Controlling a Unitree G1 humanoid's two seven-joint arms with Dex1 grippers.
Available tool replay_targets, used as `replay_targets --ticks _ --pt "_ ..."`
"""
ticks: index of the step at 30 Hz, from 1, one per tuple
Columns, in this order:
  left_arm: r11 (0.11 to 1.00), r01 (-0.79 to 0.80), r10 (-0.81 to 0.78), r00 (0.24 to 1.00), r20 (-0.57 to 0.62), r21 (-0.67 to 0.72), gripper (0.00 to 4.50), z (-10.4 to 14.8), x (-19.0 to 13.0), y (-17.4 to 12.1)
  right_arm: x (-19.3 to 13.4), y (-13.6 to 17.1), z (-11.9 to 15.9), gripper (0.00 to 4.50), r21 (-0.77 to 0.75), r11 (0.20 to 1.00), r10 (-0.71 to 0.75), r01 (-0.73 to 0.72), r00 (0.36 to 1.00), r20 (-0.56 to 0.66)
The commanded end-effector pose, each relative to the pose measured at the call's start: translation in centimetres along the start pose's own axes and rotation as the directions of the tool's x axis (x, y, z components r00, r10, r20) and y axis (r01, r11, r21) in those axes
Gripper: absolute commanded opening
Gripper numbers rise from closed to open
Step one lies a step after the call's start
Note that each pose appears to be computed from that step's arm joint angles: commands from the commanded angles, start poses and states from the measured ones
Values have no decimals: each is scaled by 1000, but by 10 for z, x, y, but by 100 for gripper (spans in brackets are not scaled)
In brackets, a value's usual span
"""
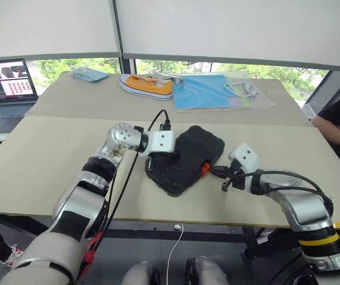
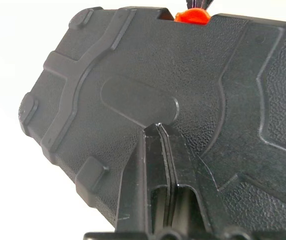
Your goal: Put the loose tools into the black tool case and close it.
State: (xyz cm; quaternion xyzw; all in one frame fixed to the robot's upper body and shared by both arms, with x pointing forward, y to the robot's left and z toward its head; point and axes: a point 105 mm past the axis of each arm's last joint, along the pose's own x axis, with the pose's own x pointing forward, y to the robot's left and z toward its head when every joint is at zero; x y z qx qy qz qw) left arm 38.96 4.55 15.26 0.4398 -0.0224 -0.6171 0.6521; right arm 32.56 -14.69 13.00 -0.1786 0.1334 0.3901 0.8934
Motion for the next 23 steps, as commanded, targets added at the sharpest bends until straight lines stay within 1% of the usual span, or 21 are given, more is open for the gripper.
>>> replay_targets --ticks 1,2,3,4,7,9,12,13,14,15,17,19,22,23 --pt "991 76 -83 995 -58 -106 7 -26 5 -26 -14 3 17 0 -49 999 23 -21 998 52" --pt "986 51 -57 998 -37 -159 7 -26 -1 -22 -21 3 17 0 -39 999 31 -29 998 54" --pt "975 24 -28 1000 -12 -219 56 -26 -9 -17 -28 3 19 59 -32 999 41 -39 997 59" --pt "961 2 1 1000 11 -276 67 -27 -19 -14 -36 3 21 73 -31 998 58 -56 996 68" --pt "927 -46 63 997 33 -373 171 -35 -54 -12 -59 7 28 174 -36 993 116 -113 990 86" --pt "897 -83 114 992 46 -434 254 -37 -85 -14 -78 5 29 252 -46 990 140 -137 987 75" --pt "839 -124 192 979 75 -529 355 -30 -131 -19 -104 -12 28 342 -27 993 120 -119 991 51" --pt "818 -136 216 973 79 -559 386 -25 -149 -21 -115 -19 28 375 -9 994 112 -112 993 45" --pt "794 -149 239 968 78 -589 425 -22 -168 -25 -126 -26 27 413 9 994 109 -109 993 41" --pt "774 -156 253 965 73 -614 450 -18 -181 -28 -135 -31 26 447 22 994 110 -110 993 38" --pt "742 -165 262 964 54 -650 450 -15 -201 -38 -147 -38 23 447 38 993 114 -115 993 29" --pt "717 -182 259 966 14 -673 450 -18 -212 -49 -153 -43 22 447 43 991 126 -127 992 25" --pt "704 -198 253 967 -19 -683 450 -22 -215 -60 -158 -46 22 447 57 986 152 -154 988 36" --pt "714 -206 251 968 -30 -670 450 -25 -213 -62 -157 -47 23 447 69 984 160 -163 986 45"
